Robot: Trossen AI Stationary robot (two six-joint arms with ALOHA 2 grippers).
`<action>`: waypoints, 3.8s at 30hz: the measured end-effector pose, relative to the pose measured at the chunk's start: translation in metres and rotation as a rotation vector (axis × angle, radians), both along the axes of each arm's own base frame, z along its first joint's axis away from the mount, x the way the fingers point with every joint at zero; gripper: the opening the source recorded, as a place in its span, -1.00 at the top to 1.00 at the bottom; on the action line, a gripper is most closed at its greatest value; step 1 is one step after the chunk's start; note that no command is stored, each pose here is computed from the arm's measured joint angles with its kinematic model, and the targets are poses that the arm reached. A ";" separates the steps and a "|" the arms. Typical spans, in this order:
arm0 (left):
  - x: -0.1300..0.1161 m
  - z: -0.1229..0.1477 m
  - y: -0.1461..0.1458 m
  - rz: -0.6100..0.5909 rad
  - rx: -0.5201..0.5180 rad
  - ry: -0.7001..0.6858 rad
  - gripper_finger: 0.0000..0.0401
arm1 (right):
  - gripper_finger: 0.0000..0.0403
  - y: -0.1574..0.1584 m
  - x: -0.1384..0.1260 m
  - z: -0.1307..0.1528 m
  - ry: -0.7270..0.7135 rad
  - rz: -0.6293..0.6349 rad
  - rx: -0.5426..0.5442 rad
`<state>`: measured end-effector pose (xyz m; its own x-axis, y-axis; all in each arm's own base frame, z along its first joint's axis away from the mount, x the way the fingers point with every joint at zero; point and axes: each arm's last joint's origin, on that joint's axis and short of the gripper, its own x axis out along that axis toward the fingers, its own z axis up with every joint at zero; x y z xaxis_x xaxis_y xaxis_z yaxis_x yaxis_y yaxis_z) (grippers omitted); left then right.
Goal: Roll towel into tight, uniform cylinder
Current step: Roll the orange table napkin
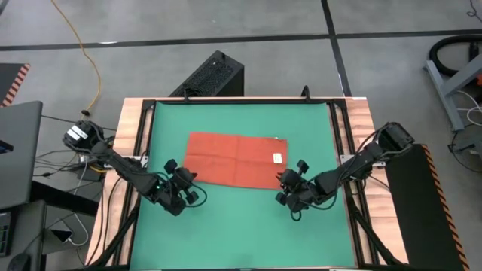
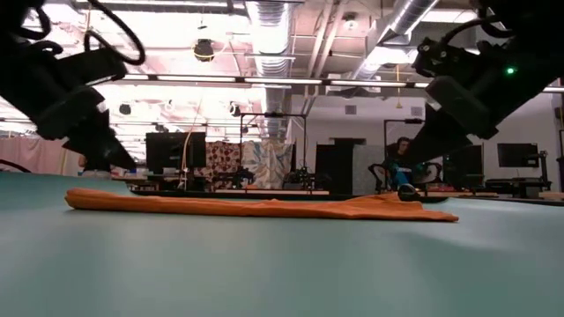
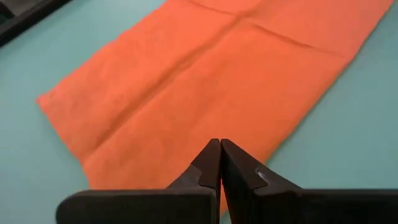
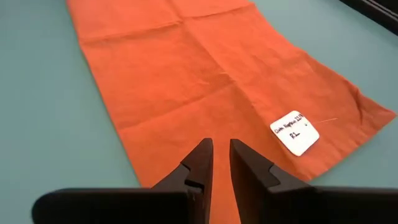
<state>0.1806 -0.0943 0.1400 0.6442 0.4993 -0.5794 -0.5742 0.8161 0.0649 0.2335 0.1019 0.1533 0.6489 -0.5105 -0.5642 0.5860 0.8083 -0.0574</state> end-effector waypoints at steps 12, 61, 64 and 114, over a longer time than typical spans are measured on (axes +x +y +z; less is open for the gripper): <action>0.000 -0.019 -0.007 0.020 -0.039 0.051 1.00 | 0.81 0.001 0.002 0.001 -0.024 0.003 0.025; 0.040 0.032 -0.036 -0.126 0.095 0.092 1.00 | 0.98 0.016 0.121 -0.020 -0.195 0.178 0.008; 0.035 0.040 -0.036 -0.111 0.115 0.116 1.00 | 0.98 0.016 0.145 -0.024 -0.157 0.205 -0.063; 0.056 0.038 -0.054 -0.229 0.144 0.008 1.00 | 0.97 0.136 0.034 -0.043 0.020 0.020 0.162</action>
<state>0.2363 -0.1482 0.1782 0.7457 0.4185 -0.5185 -0.3742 0.9069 0.1937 0.2679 0.2382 0.1101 0.6458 -0.3985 -0.6512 0.5695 0.8195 0.0633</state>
